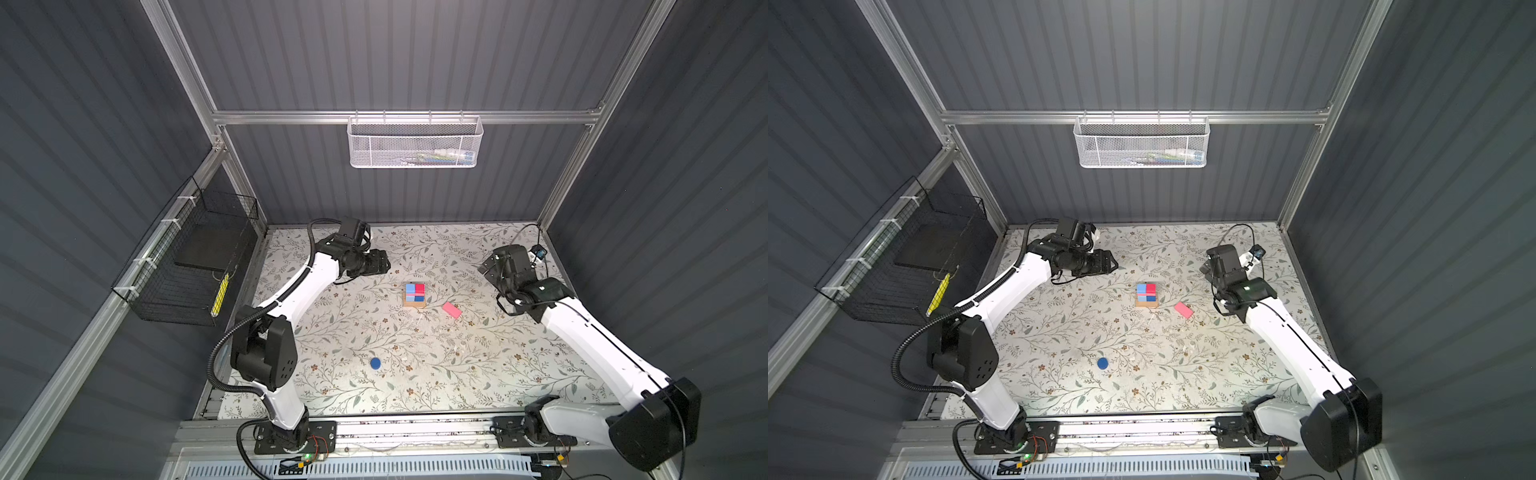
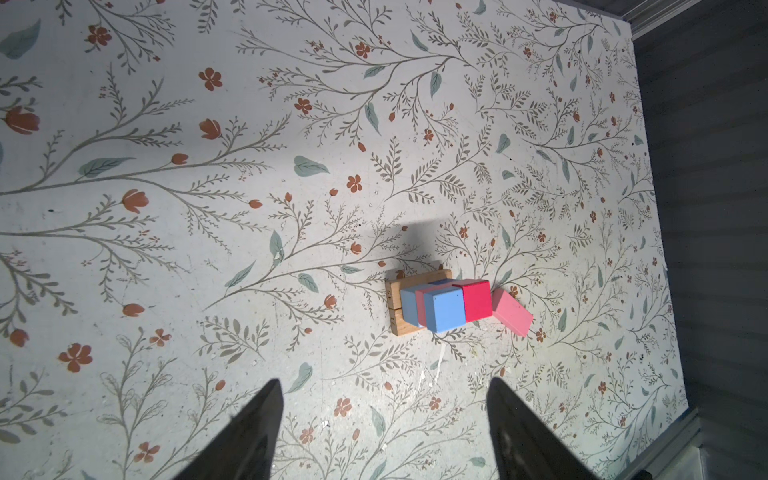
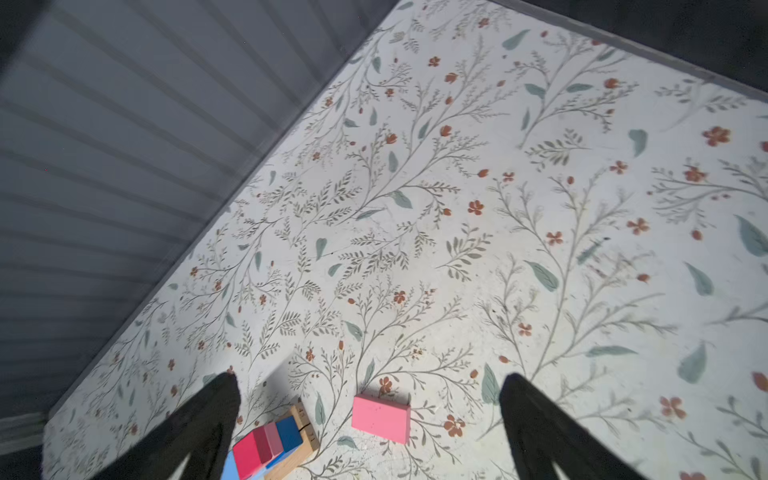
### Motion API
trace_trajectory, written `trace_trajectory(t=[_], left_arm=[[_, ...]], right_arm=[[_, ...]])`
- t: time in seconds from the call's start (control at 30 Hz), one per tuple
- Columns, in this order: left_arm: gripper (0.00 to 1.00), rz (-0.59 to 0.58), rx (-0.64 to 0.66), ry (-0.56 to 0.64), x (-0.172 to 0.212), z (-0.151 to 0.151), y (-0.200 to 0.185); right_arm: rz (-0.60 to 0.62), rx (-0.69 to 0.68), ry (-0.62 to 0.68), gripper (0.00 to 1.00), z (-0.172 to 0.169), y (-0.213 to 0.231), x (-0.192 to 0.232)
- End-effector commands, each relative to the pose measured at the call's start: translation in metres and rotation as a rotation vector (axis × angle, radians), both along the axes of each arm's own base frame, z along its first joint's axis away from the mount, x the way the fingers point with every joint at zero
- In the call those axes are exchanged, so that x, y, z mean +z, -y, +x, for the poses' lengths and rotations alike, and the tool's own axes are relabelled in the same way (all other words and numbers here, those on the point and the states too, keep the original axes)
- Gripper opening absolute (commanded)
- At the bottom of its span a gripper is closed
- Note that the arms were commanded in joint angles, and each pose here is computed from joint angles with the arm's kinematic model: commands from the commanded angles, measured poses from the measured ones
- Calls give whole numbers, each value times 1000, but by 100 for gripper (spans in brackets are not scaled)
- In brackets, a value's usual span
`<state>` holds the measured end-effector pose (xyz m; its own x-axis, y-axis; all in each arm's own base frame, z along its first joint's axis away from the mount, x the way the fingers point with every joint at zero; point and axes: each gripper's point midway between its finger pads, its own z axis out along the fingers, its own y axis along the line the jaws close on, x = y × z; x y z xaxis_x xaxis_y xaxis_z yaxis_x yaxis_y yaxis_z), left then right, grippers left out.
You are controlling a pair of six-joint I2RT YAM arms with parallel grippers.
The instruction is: Build the wood block tower
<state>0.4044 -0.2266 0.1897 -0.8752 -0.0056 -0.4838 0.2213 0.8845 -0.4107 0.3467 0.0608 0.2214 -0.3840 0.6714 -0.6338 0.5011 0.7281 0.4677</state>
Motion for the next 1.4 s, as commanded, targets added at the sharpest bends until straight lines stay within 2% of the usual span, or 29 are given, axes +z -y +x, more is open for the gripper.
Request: trace_trajectory(t=[0.0,0.1,0.27,0.4,0.5,0.87,1.37], left_arm=[[77,-14,8,17,13,-1,-4],[77,-3,13,20,12,-3,-6],[77,3,14,21,8,-2,-8],[77,9,12,22,8,-2,-9],[77,29,21,32,9,-2,-14],[78,60,65,46,8,4,-38],[78,59,101,53,9,9,-58]], right_arm=[[97,65,73,93,-1,-11,-2],[119,65,-5,90,-12,-11,-14],[152,107,-320,95,-33,-30,-50],[182,151,-457,96,-33,-54,-83],[177,147,-488,99,-29,-66,-93],[175,137,-577,99,-9,-95,-112],[204,25,-709,99,2,-108,-143]])
